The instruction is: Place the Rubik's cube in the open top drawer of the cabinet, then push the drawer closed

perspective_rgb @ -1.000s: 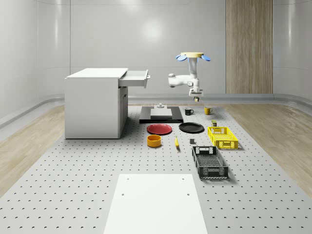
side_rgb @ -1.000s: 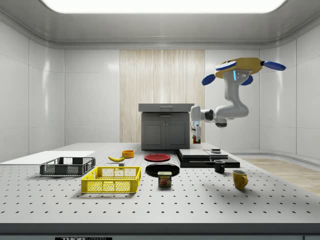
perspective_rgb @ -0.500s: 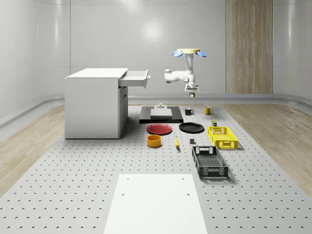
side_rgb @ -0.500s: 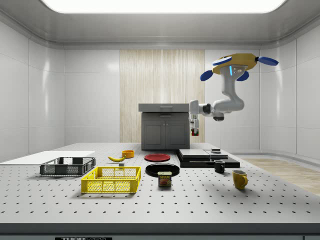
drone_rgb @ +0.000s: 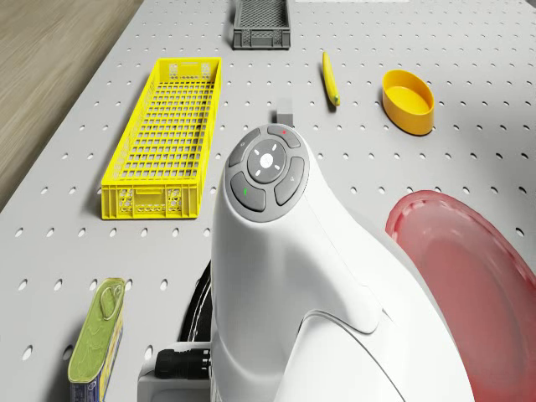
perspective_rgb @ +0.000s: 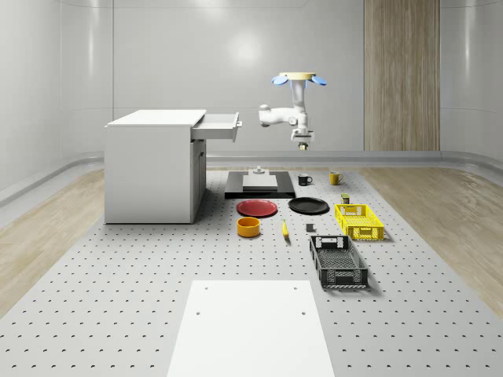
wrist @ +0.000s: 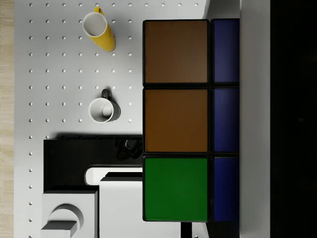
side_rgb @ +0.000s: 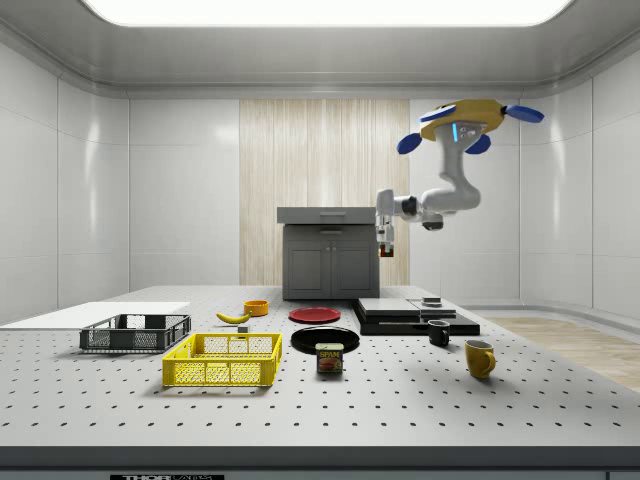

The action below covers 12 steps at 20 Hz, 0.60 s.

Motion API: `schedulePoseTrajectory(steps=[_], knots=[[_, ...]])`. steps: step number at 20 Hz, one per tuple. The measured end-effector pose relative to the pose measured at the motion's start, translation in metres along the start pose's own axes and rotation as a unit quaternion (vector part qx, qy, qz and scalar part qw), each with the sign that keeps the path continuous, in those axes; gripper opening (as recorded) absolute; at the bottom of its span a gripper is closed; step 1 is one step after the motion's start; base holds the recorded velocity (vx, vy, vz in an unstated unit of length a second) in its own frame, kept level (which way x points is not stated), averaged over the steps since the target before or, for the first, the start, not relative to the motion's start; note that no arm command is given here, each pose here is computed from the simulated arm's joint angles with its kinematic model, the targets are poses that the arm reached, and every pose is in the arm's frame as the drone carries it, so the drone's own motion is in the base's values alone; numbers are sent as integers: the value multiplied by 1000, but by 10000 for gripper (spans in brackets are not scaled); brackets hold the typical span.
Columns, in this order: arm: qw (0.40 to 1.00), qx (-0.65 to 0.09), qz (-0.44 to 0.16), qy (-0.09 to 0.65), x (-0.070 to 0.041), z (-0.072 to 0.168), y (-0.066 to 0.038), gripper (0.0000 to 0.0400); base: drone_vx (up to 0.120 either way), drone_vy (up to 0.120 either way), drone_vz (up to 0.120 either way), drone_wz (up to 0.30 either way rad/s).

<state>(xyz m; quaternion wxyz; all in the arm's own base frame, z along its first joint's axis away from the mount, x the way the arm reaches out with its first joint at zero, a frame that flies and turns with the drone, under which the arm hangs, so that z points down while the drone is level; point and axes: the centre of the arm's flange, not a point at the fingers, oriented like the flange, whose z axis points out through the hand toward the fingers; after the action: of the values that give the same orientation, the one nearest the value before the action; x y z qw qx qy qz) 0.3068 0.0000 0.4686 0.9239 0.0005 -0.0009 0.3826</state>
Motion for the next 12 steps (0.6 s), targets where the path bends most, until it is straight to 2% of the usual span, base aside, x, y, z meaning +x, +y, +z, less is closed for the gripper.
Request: schedulePoseTrajectory(steps=[12], knots=[[1000,0,0,0,0,0,0,325,0,-120,120,0]])
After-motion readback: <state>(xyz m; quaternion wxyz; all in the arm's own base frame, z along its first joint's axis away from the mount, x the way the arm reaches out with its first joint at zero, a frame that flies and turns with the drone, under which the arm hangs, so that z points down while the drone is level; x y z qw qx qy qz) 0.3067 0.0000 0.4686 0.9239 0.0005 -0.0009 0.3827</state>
